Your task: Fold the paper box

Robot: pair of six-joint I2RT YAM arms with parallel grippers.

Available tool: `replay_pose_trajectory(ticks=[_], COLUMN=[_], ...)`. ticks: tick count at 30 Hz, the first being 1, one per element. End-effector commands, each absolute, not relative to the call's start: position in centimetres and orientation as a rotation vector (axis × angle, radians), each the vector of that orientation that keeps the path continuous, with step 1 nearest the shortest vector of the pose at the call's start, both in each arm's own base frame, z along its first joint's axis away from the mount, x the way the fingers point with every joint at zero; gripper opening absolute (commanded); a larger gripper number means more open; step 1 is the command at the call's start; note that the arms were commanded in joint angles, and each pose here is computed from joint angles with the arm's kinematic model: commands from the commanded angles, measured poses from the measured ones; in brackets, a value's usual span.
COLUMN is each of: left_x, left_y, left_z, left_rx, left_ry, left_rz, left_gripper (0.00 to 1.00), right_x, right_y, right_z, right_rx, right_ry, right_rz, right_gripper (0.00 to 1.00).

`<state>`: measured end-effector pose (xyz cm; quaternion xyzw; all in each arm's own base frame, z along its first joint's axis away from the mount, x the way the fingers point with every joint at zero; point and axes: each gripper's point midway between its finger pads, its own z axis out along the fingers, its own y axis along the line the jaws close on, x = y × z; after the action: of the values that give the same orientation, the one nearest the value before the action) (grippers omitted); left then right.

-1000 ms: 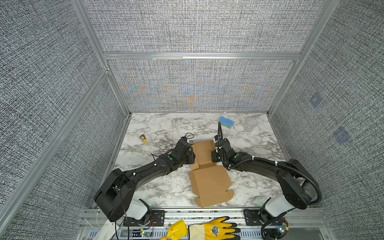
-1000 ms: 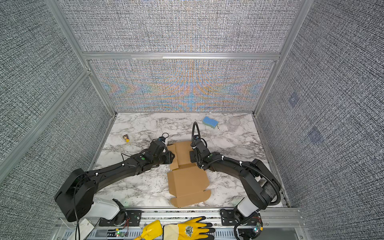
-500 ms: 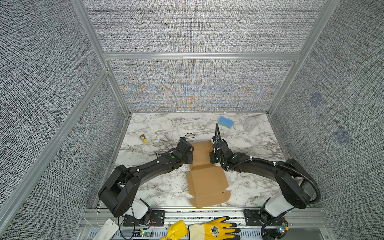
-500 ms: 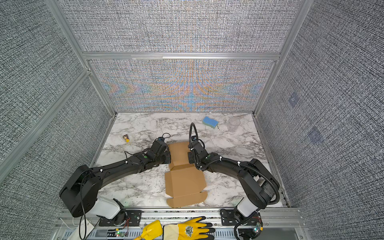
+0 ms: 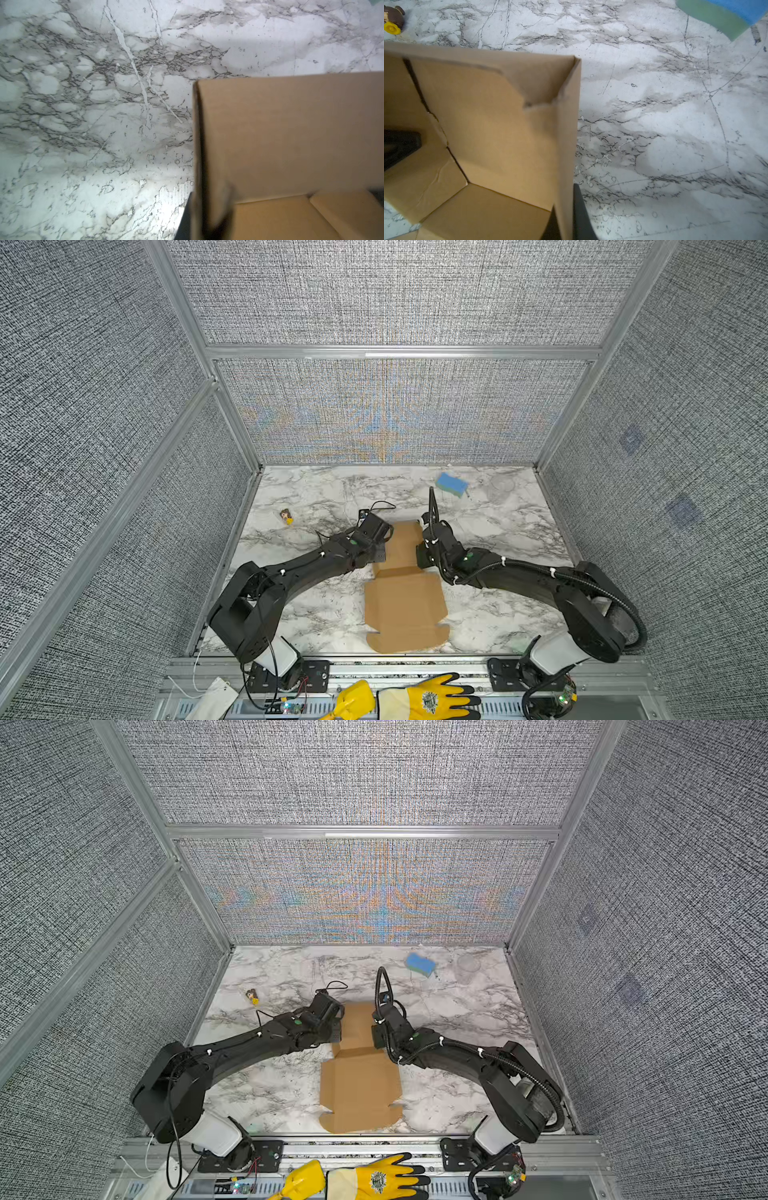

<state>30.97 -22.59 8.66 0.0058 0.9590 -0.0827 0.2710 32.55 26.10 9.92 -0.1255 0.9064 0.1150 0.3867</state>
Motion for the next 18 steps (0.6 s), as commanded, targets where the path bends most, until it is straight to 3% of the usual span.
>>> replay_pose_trajectory(ticks=[1, 18], left_x=[30.6, 30.0], left_y=[-20.7, -17.8], left_z=[8.3, 8.0], left_rx=[0.015, 0.141], left_ry=[2.623, 2.764], left_rz=[-0.066, 0.307], left_gripper=[0.03, 0.03], right_x=[32.3, 32.0], right_y=[27.4, 28.4], right_z=[10.8, 9.2], right_rx=[-0.332, -0.362], right_ry=[2.284, 2.356], right_rz=[0.373, 0.396], right_gripper=[0.0, 0.0])
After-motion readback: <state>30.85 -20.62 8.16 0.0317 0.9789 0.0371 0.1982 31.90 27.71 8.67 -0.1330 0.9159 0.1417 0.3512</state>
